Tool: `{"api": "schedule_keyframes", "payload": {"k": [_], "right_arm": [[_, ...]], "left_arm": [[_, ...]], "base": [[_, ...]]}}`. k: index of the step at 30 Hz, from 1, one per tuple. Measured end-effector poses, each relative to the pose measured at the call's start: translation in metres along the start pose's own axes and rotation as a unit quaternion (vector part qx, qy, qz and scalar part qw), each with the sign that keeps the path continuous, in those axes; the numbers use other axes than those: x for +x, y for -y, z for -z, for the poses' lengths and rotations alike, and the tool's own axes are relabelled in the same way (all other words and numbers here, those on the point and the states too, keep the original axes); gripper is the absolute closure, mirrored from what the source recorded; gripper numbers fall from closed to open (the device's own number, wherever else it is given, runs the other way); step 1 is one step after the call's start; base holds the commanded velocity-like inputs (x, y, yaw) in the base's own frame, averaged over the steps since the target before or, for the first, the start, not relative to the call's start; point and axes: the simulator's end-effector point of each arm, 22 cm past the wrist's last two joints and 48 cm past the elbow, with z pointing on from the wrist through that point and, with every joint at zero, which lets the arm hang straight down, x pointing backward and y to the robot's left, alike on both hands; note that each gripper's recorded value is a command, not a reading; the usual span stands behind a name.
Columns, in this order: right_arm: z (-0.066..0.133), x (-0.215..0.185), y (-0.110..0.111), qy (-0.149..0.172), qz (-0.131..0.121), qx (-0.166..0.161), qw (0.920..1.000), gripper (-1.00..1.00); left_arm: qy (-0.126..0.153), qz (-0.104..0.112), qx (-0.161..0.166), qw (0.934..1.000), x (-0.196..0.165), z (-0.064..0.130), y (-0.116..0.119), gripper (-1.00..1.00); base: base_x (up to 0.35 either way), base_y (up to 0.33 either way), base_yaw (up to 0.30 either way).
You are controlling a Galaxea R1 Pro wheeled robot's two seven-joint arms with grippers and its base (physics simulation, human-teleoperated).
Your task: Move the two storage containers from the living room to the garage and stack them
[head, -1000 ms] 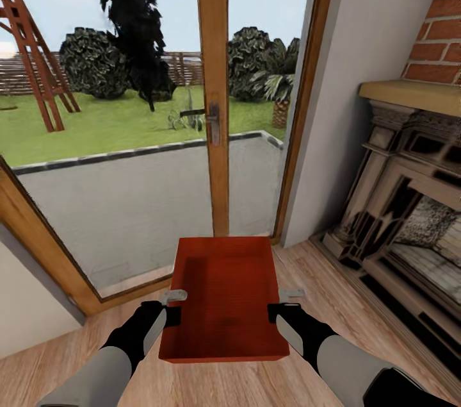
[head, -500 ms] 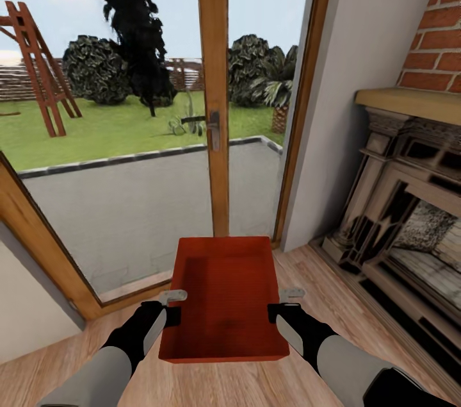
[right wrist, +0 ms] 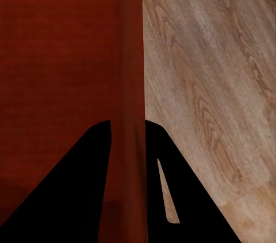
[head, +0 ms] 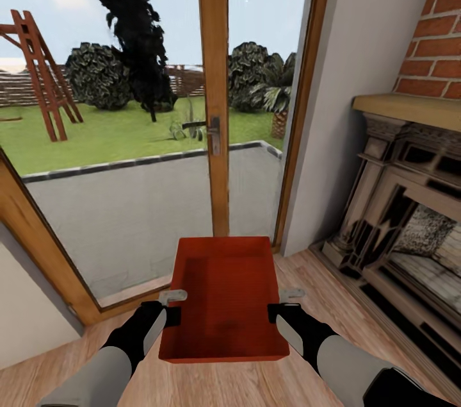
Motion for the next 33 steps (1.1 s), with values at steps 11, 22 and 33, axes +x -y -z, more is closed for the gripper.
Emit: {"api": "schedule_keyframes", "payload": {"k": [11,22,33], "right_arm": [[0.006,-0.008,0.001,0.009,-0.001,0.0,1.0,1.0],[0.012,-0.017,0.002,0.018,-0.002,0.0,0.9998,1.0],[0.018,-0.025,0.002,0.026,-0.002,0.001,0.9997,1.0]], "left_arm": [[0.009,0.0,0.001,1.0,-0.008,0.007,0.001,1.0],[0.018,0.0,0.001,0.9998,-0.015,0.013,0.001,1.0],[0.026,0.001,0.002,0.9997,-0.022,0.02,0.001,1.0]], "base": [[0.0,0.0,0.0],[0.0,0.0,0.0],[0.0,0.0,0.0]]}}
